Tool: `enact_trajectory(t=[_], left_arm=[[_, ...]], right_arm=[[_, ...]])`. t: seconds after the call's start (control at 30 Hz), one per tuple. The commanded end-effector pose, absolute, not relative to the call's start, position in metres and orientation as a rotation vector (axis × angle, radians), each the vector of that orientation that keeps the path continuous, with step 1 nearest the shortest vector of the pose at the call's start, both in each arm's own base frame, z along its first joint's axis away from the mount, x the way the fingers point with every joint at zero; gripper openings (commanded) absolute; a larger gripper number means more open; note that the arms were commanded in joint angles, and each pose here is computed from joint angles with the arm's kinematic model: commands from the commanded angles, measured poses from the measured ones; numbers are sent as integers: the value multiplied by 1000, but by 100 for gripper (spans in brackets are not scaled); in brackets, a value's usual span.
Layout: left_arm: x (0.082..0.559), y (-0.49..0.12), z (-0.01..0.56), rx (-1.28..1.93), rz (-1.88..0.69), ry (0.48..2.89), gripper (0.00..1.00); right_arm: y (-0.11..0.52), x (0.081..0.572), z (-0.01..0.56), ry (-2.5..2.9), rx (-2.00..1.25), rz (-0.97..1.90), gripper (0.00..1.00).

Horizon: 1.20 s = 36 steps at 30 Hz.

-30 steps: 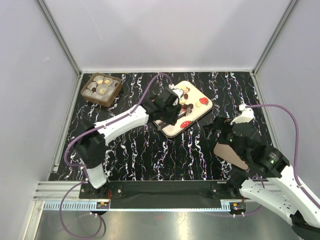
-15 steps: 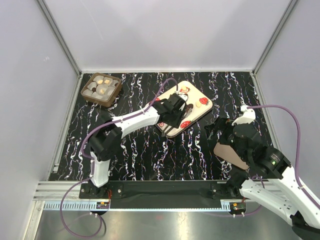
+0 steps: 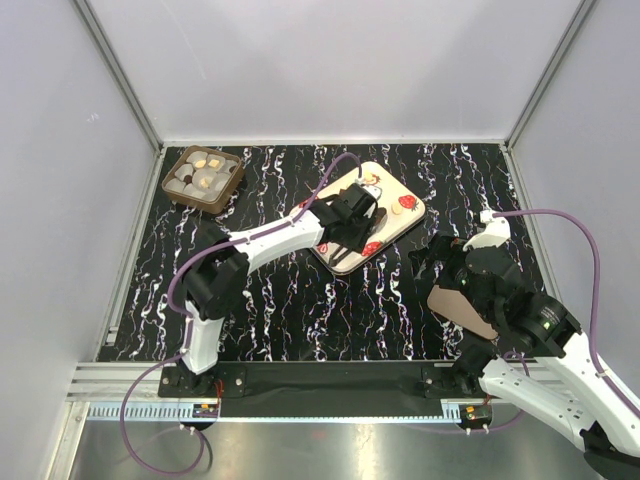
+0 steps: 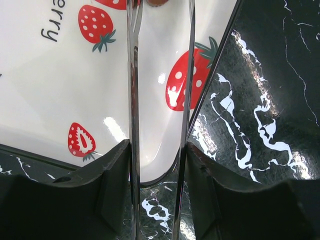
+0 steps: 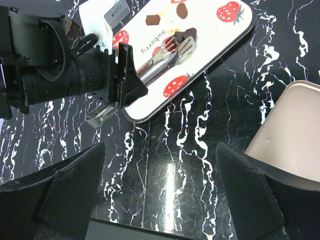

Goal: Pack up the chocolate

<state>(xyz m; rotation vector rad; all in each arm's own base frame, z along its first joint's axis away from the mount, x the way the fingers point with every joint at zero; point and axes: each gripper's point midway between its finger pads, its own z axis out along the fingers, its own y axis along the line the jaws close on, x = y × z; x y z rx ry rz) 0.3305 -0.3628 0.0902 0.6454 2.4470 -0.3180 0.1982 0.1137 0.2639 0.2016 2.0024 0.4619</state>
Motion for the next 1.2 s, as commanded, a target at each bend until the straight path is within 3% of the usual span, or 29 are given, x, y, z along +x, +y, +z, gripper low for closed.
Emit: enact_trajectory(t=[0.0, 0.37, 0.73, 0.93, 1.17], left_arm=[[344, -374, 103, 630, -324, 2383, 48], [338, -368, 110, 633, -314, 2393, 38], [326, -337, 190, 548, -337, 2301, 35], [341, -291, 217, 419, -298, 2292, 33], [388, -181, 231, 139, -168, 2299, 32]], right_arm=[[110, 204, 278, 1944, 225, 459, 100], [110, 202, 279, 1941, 229, 468, 100], [113, 203, 282, 1938, 234, 487, 100], [115, 203, 282, 1938, 234, 497, 100], [117, 206, 279, 1949, 219, 482, 100]])
